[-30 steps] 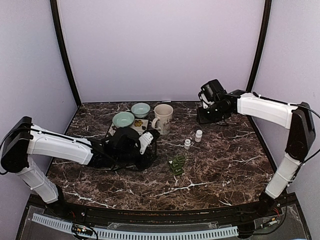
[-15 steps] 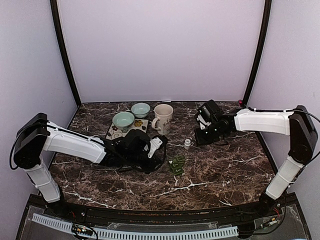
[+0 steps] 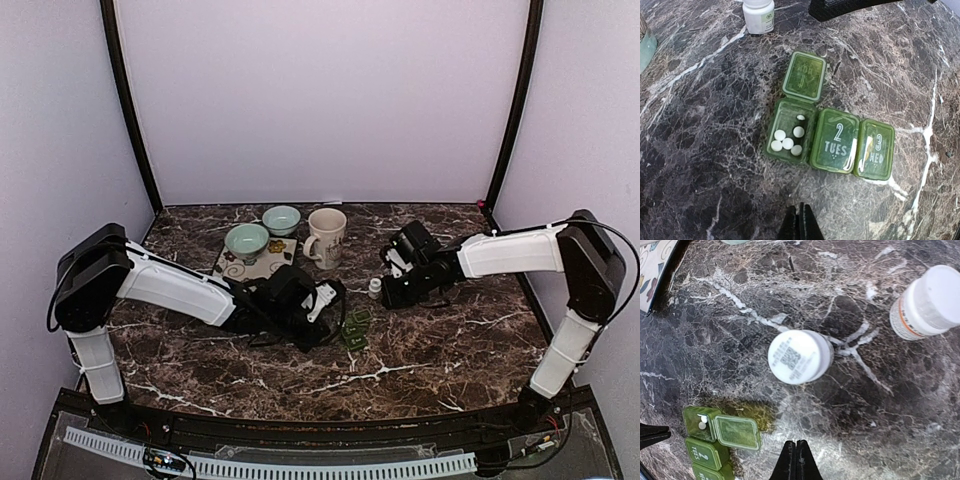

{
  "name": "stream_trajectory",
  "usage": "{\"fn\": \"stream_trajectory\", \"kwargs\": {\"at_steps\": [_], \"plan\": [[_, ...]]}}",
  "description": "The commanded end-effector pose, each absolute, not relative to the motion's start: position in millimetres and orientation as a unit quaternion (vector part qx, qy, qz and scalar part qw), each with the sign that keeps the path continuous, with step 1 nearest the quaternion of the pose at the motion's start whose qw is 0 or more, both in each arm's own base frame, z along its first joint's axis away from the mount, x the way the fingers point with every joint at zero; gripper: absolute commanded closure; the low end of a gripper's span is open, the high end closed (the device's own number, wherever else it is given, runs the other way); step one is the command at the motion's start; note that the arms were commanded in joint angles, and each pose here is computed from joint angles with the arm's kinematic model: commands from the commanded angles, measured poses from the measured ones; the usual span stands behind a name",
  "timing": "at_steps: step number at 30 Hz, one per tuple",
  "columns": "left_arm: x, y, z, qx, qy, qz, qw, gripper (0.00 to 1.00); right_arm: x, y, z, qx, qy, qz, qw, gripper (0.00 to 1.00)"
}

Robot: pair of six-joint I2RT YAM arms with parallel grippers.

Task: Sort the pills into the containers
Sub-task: Close the lid of the pill container on the pill container.

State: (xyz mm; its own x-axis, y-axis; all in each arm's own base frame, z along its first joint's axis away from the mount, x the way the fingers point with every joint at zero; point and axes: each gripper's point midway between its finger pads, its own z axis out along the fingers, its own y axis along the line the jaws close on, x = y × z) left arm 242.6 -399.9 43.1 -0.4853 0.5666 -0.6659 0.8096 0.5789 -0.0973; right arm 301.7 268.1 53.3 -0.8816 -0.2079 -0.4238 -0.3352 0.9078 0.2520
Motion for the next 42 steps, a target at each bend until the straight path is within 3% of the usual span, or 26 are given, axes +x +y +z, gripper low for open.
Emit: {"fn": "stream_trajectory", "kwargs": {"at_steps": [1,42], "plan": [[241,-405,42,0.414,0.839,-0.205,0.288,0.98,304,281,47,-0.145,0.951,0.186,0.199,1.0],[265,-410,31,0.402,0.847,-0.2,0.284,0.98,289,299,19,-0.157,0.947,0.239,0.148,1.0]]}}
